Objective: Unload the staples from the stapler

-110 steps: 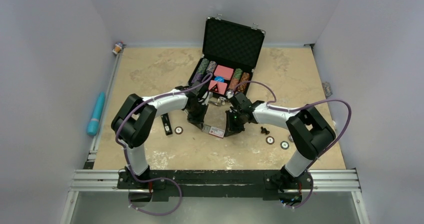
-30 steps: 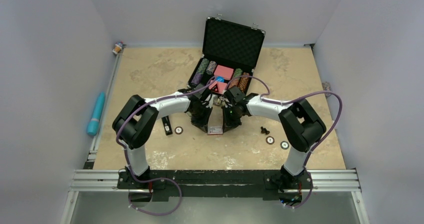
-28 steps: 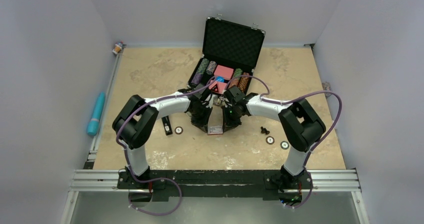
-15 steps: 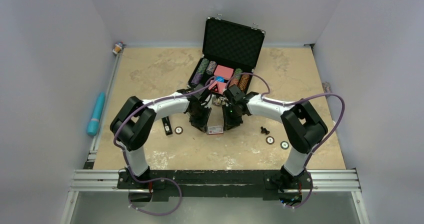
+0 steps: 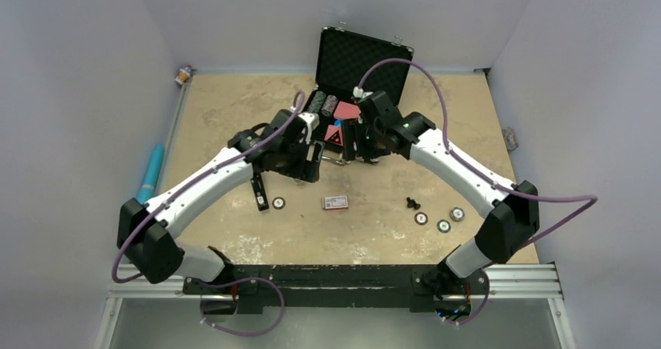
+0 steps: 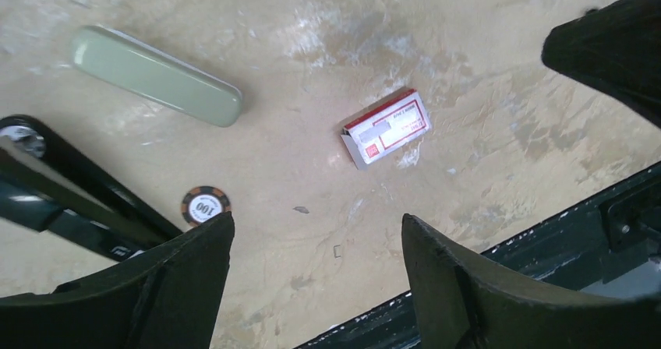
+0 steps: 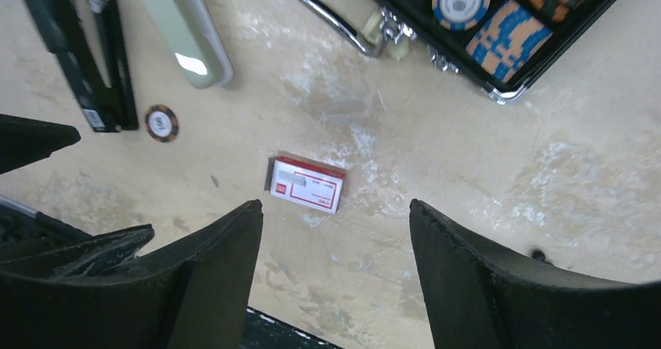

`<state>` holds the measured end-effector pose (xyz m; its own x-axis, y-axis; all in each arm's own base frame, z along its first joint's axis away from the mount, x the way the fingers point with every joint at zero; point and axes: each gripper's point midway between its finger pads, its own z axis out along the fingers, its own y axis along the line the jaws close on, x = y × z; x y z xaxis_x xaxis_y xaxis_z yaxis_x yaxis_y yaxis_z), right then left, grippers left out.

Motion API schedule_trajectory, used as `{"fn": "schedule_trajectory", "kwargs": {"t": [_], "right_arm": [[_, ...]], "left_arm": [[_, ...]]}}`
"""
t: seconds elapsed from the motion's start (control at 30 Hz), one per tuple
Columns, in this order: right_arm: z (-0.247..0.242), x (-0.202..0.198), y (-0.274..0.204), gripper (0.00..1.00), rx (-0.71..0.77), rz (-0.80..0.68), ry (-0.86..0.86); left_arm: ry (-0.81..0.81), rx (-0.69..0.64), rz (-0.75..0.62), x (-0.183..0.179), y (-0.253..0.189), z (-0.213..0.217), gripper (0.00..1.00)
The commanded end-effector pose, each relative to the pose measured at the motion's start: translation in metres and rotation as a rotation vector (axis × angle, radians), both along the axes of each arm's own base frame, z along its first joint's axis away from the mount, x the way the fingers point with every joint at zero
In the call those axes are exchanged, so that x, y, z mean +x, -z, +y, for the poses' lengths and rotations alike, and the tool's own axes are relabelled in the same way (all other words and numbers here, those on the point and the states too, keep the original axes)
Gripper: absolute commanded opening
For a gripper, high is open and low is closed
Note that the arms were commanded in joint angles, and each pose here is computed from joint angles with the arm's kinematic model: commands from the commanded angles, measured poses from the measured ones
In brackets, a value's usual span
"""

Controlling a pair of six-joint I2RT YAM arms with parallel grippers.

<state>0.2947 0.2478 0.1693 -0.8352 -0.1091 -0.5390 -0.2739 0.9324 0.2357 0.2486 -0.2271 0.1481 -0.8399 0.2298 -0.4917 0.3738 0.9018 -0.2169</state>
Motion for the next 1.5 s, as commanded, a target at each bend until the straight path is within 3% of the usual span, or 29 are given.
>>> {"fn": "schedule_trajectory", "kwargs": {"t": [0.0, 0.27, 0.4, 0.5, 0.83, 1.13, 1.47], "right_arm": [[-0.013, 0.007, -0.068, 0.74, 0.003, -0.162, 0.002], [-0.024, -0.006, -0.19, 0.79, 0.305, -0.528, 0.038], [-0.049, -0.025, -0.225, 0.9, 0.463, -0.657, 0.149], [-0.07, -0.034, -0.218, 0.98, 0.495, -0.67, 0.247], [-0.085, -0.081, -0.125, 0.99, 0.542, -0.48, 0.269], [-0.095, -0.109, -0.148, 0.99, 0.791, -0.615, 0.244], [-0.083, -0.092, -0.114, 0.99, 0.715, -0.48, 0.306]], "left_arm": [[-0.067, 0.044, -0.16, 0.009, -0.054, 0.029, 0.81], [-0.13, 0.014, -0.511, 0.007, -0.115, 0.077, 0.83], [-0.202, -0.063, -0.659, -0.007, -0.121, 0.101, 0.92], [-0.241, -0.114, -0.706, -0.022, -0.113, 0.116, 0.97], [-0.264, -0.274, -0.721, -0.058, -0.073, 0.127, 1.0], [-0.224, -0.305, -0.712, -0.062, -0.067, 0.119, 1.0], [-0.227, -0.295, -0.694, -0.059, -0.06, 0.117, 1.0]]}}
